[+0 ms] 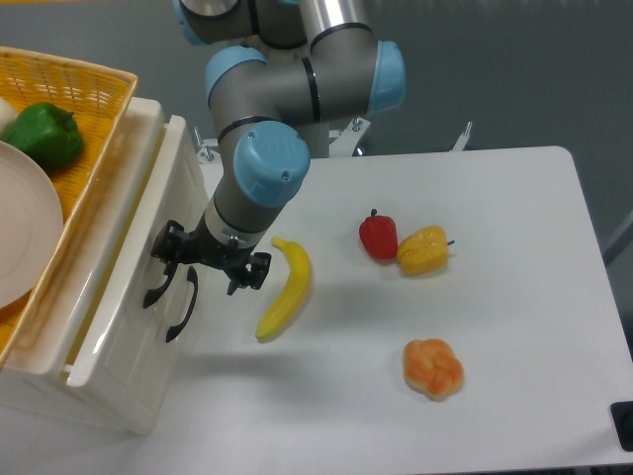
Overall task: Slide the top white drawer open
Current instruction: 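Pull the upper white drawer outward by its handle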
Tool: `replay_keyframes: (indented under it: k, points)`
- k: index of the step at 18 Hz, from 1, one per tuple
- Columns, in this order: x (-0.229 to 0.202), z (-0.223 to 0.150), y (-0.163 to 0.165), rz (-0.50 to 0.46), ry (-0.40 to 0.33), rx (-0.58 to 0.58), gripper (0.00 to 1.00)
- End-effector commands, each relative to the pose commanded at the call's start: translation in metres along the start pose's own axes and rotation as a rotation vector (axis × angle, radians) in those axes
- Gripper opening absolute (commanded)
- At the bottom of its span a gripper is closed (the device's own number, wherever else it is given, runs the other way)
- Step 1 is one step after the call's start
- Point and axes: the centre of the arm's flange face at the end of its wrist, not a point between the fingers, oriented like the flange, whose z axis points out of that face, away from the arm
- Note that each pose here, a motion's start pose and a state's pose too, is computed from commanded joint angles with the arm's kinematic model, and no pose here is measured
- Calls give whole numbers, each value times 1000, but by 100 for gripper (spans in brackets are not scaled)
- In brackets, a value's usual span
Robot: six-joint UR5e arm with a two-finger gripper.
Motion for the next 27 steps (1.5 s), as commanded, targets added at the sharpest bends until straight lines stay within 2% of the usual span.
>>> replay_keyframes:
  k: [16,27]
  points:
    - [-69,-33,-3,-69,-22,59,100]
    - [-123,-54,9,-134,-27,94,100]
